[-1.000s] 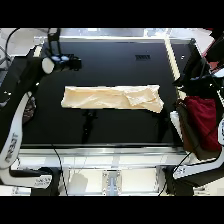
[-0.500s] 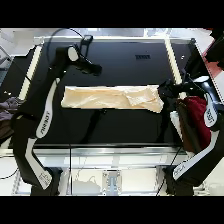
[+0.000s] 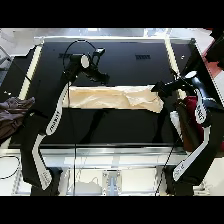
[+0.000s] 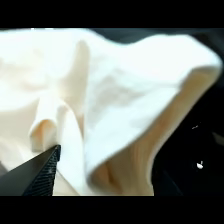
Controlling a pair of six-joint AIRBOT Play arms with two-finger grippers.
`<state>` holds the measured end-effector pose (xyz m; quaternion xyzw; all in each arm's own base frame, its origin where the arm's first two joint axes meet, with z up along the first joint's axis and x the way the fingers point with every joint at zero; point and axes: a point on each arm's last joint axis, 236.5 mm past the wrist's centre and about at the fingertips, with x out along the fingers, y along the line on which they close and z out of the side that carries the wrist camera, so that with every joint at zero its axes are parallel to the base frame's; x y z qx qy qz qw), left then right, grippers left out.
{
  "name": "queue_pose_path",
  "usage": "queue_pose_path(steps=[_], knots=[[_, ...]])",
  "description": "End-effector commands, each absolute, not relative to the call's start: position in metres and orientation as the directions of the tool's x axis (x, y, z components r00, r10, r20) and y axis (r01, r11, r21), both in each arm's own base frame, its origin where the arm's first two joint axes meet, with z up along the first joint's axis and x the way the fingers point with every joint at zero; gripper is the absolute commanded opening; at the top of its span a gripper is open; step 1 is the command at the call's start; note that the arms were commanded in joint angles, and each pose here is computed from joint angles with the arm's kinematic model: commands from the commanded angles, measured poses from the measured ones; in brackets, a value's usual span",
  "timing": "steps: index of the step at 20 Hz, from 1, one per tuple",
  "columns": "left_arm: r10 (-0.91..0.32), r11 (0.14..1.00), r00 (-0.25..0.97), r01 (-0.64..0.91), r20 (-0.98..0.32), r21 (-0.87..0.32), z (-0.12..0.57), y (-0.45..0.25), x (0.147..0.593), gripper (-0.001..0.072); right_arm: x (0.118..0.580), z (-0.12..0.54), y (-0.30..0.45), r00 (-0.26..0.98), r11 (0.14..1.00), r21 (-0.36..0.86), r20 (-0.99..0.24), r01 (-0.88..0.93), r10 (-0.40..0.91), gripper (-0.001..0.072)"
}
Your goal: Fold the shirts.
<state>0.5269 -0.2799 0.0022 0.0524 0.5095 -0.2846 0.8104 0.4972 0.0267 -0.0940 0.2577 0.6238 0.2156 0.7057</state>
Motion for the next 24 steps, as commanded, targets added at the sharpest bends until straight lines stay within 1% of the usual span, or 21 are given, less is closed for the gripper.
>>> queue_pose_path(steps=[1,2,3,4,5,6,7,9,10,11,13,15,17,19,22,24], knots=[[-0.41,0.83,0.316,0.519,-0.856,-0.205,0.0,-0.282,0.527,0.0483,0.481,-0.068,0.058,0.051,0.67,0.742,-0.668,-0.03,0.742,0.0622],[-0.41,0.83,0.319,0.519,-0.854,-0.205,0.0,-0.282,0.527,0.0483,0.482,-0.065,0.058,0.052,0.667,0.744,-0.665,-0.038,0.745,0.0596],[-0.412,0.831,0.325,0.518,-0.851,-0.204,0.0,-0.283,0.529,0.0482,0.484,-0.058,0.06,0.058,0.657,0.753,-0.654,-0.048,0.754,0.0506],[-0.414,0.833,0.336,0.515,-0.846,-0.203,-0.001,-0.283,0.531,0.0482,0.488,-0.05,0.062,0.068,0.645,0.76,-0.642,-0.071,0.764,0.0377],[-0.415,0.835,0.346,0.512,-0.841,-0.201,-0.002,-0.283,0.534,0.0481,0.493,-0.037,0.065,0.083,0.626,0.772,-0.621,-0.113,0.78,0.017],[-0.416,0.837,0.354,0.509,-0.838,-0.201,-0.005,-0.284,0.536,0.0462,0.5,-0.023,0.068,0.105,0.607,0.781,-0.598,-0.146,0.795,0.0027],[-0.416,0.839,0.357,0.507,-0.836,-0.2,-0.008,-0.284,0.537,0.0416,0.509,-0.008,0.07,0.131,0.594,0.786,-0.579,-0.175,0.805,0.0019],[-0.413,0.839,0.345,0.504,-0.843,-0.204,-0.016,-0.285,0.534,0.0176,0.518,0.013,0.074,0.156,0.6,0.77,-0.579,-0.218,0.8,0.0018],[-0.413,0.839,0.338,0.504,-0.846,-0.208,-0.021,-0.286,0.534,0.0077,0.522,0.023,0.079,0.165,0.603,0.761,-0.58,-0.24,0.798,0.0017],[-0.41,0.838,0.329,0.504,-0.85,-0.209,-0.027,-0.287,0.533,0.0009,0.526,0.033,0.088,0.17,0.603,0.755,-0.579,-0.257,0.797,0.0018],[-0.402,0.838,0.302,0.502,-0.864,-0.215,-0.046,-0.29,0.53,0.0011,0.526,0.048,0.114,0.159,0.596,0.745,-0.577,-0.3,0.801,0.0017],[-0.393,0.842,0.269,0.49,-0.88,-0.226,-0.068,-0.292,0.526,0.0011,0.516,0.06,0.152,0.116,0.576,0.733,-0.578,-0.36,0.808,0.0017],[-0.38,0.86,0.239,0.447,-0.894,-0.247,-0.09,-0.292,0.523,0.0011,0.504,0.074,0.194,0.081,0.55,0.719,-0.575,-0.426,0.814,0.0017],[-0.369,0.865,0.212,0.434,-0.905,-0.251,-0.109,-0.291,0.52,0.0011,0.496,0.089,0.235,0.082,0.53,0.693,-0.569,-0.489,0.818,0.0017],[-0.365,0.868,0.218,0.431,-0.905,-0.246,-0.11,-0.287,0.523,0.0011,0.484,0.103,0.288,0.085,0.505,0.673,-0.553,-0.54,0.829,0.0016],[-0.358,0.877,0.257,0.421,-0.898,-0.229,-0.091,-0.274,0.533,0.0011,0.474,0.105,0.318,0.07,0.484,0.666,-0.546,-0.567,0.835,0.0015]])
